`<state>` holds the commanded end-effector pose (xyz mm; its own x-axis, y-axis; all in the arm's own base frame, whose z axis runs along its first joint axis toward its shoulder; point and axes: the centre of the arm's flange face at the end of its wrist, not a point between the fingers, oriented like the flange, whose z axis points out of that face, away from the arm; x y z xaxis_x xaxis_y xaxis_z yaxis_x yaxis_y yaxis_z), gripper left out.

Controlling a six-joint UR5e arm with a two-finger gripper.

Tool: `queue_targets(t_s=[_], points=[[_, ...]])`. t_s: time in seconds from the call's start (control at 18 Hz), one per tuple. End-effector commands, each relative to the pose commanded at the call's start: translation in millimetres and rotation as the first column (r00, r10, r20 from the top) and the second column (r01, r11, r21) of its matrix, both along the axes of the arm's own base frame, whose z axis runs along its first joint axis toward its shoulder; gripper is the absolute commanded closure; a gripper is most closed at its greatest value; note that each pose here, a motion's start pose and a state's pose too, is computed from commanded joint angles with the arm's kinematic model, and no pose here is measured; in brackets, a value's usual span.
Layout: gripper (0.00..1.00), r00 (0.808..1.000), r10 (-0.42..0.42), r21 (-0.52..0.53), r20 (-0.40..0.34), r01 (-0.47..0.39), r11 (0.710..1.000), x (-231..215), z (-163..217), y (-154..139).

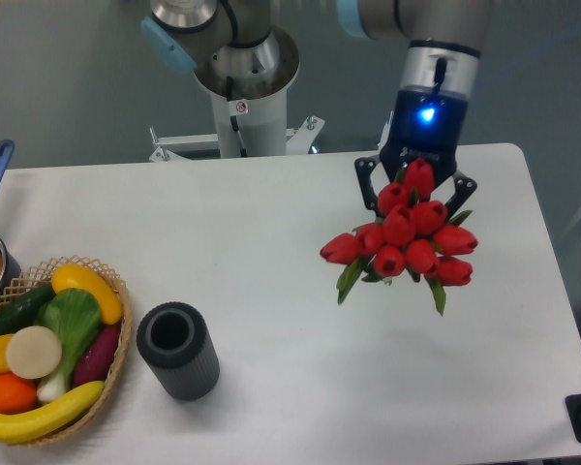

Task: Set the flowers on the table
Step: 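Lower the held tulips down onto the table surface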

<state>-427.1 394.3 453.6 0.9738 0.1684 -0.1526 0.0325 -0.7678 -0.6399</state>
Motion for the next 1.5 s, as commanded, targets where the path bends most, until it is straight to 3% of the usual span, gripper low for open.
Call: queue_targets(t_s=[0.22, 0.33, 0.56, 0.67, 0.78, 1.0, 1.11, 1.5], points=[[0.64, 0.997, -0.027, -0.205, -0.075, 0.011, 0.979, 17, -26, 15], [0.64, 0.992, -0.061, -0.324, -0.109, 0.023, 0.946, 24, -49, 21], [0.64, 0.990, -0.070, -0.464, -0.124, 0.005, 0.886, 17, -84, 28], [0.64, 0.983, -0.119, -0.564, -0.143, 0.018, 0.826, 11, -104, 33], [0.64, 0.977, -0.157, -0.666, -0.143, 0.022, 0.745, 6, -135, 40], [0.64, 0.973, -0.202, -0.780, -0.113, 0.039, 0.625, -4, -187, 55], [0.64, 0.973, -0.213, -0.794, -0.089, 0.060, 0.604, -3, -206, 61], [0.63, 0.975, -0.216, -0.799, -0.059, 0.084, 0.596, -7, -228, 66]])
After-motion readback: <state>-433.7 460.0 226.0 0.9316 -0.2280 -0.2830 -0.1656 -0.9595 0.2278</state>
